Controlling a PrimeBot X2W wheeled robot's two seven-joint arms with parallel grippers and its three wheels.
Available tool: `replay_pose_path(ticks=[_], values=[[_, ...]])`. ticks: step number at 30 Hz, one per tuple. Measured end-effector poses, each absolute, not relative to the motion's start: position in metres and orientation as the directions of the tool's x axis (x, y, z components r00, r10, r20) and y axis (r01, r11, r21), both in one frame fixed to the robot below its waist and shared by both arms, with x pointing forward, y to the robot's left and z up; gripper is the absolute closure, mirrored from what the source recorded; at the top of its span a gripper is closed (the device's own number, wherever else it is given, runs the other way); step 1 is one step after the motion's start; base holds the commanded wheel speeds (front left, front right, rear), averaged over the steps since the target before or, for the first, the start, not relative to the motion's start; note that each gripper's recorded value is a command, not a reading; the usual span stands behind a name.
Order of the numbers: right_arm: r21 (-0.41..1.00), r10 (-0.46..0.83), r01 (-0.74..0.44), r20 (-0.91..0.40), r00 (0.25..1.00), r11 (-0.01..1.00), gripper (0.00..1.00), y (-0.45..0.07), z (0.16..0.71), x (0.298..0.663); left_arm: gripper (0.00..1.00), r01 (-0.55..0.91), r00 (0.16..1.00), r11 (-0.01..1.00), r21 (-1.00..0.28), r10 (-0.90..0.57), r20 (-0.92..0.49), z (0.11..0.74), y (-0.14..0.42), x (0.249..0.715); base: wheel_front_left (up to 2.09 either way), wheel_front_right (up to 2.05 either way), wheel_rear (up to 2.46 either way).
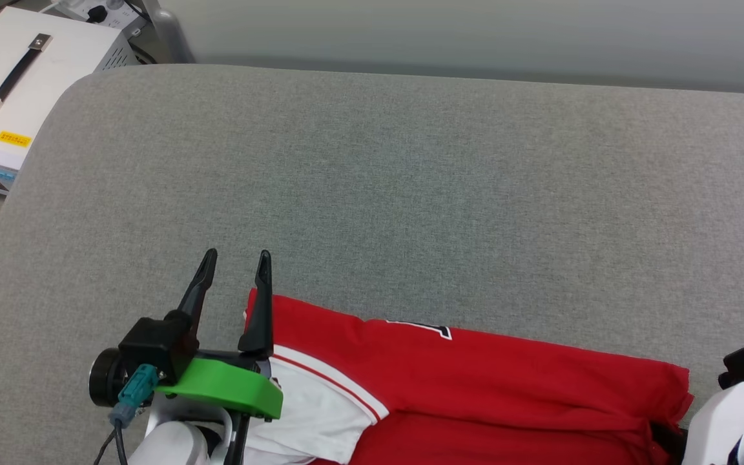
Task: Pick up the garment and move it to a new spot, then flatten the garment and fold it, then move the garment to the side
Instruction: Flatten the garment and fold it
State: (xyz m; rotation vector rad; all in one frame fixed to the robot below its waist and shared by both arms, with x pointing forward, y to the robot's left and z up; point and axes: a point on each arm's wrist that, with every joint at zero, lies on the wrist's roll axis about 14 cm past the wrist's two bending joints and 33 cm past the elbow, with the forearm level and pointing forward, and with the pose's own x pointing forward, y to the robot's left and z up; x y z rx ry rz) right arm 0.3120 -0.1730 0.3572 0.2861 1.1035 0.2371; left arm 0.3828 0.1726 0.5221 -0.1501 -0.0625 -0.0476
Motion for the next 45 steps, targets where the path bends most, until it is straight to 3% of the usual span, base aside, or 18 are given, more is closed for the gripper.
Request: replay_pose_path(ticks=[4,14,23,30,34,38,45], values=[[0.355,0.344,-0.061,-0.829,0.441,0.933,1.0,-0.167,0.361,0.316,0.0,0.059,0.996,0.989,-0.133,-0.048,0.08,0.526,0.171,0.382,0.0,0.0,0.0],[0.32,0.297,-0.059,-0.775,0.558,0.946,1.0,-0.19,0.393,0.337,0.0,0.066,0.992,0.989,-0.129,-0.051,0.114,0.537,0.169,0.376,0.0,0.0,0.0],[0.25,0.128,0.11,-0.768,0.627,0.962,1.0,-0.262,0.416,0.337,0.0,0.084,0.991,0.988,-0.129,-0.07,0.115,0.537,0.162,0.375,0.0,0.0,0.0],[0.238,0.042,0.229,-0.775,0.631,0.944,1.0,-0.296,0.426,0.325,0.0,0.085,0.992,0.989,-0.123,-0.071,0.108,0.535,0.161,0.373,0.0,0.0,0.0],[0.435,0.202,0.235,-0.746,0.635,0.869,1.0,-0.259,0.426,0.322,0.0,0.091,0.991,0.989,-0.117,-0.078,0.11,0.536,0.16,0.372,0.0,0.0,0.0],[0.653,0.427,0.159,-0.641,0.638,0.741,1.0,-0.206,0.441,0.327,0.0,0.093,0.991,0.99,-0.108,-0.082,0.11,0.538,0.16,0.369,0.0,0.0,0.0],[0.862,0.722,0.013,-0.432,0.54,0.507,1.0,-0.135,0.465,0.326,0.0,0.081,0.992,0.992,-0.102,-0.07,0.103,0.537,0.165,0.365,0.0,0.0,0.0]])
